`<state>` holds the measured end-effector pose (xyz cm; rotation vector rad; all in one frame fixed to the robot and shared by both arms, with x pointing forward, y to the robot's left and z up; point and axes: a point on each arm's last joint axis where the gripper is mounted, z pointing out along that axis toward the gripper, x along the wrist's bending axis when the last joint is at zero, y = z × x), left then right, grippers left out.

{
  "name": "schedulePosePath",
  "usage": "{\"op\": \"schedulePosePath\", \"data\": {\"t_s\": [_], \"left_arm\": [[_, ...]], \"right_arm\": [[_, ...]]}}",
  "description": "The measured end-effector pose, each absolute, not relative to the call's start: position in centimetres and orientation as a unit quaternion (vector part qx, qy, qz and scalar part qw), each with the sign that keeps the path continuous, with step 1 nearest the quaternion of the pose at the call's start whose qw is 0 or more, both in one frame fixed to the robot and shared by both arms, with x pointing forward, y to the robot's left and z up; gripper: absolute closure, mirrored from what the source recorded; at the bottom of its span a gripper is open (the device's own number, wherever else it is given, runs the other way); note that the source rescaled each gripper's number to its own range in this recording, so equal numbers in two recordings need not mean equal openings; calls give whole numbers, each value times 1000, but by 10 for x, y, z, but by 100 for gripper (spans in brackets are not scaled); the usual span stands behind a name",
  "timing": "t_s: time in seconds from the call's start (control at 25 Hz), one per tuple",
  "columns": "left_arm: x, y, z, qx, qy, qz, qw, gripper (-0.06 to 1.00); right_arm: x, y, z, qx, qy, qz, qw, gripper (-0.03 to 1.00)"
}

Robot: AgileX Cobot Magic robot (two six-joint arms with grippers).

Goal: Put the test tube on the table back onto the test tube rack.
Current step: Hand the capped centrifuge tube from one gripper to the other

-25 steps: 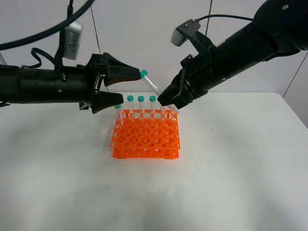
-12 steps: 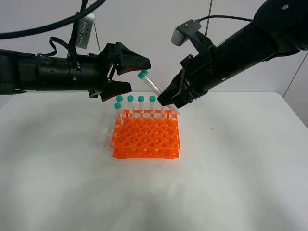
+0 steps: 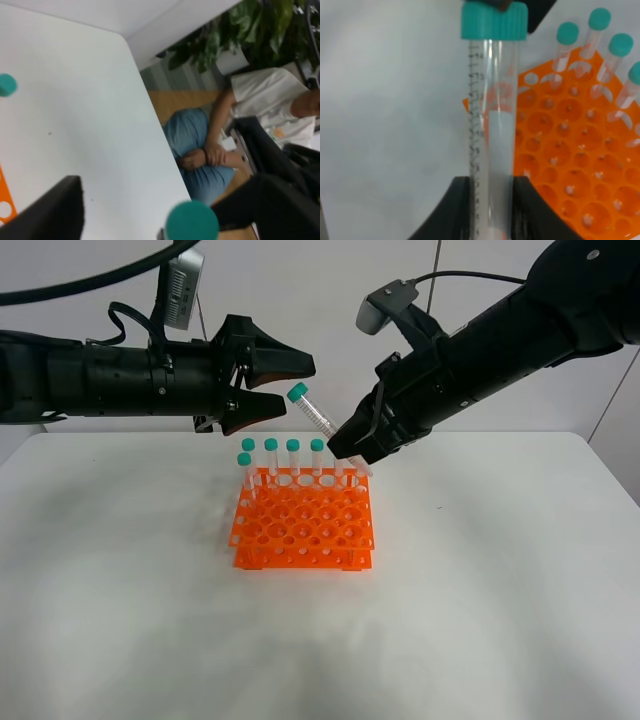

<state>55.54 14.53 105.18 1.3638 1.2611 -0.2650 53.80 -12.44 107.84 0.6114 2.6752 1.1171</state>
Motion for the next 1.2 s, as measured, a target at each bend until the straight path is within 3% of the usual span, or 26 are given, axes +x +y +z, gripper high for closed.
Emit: {"op": "schedulePosePath", "data": {"t_s": [0.2, 0.6, 0.72, 0.92, 1.2], "left_arm": [[554, 144, 1052, 588, 536, -122, 593, 36], [550, 134, 1051, 596, 531, -126, 589, 36], [550, 134, 1051, 595, 534, -122, 588, 46], [551, 135, 1050, 594, 537, -118, 586, 71], [551, 135, 1050, 594, 538, -117, 586, 77]], "right_arm": [[539, -125, 1079, 207, 898, 377, 95, 95], [539, -125, 1079, 211, 897, 377, 94, 95], [539, -125, 1079, 211, 897, 377, 94, 95], [539, -125, 1079, 214, 896, 378, 93, 95], [539, -125, 1079, 219, 895, 378, 90, 95]]}}
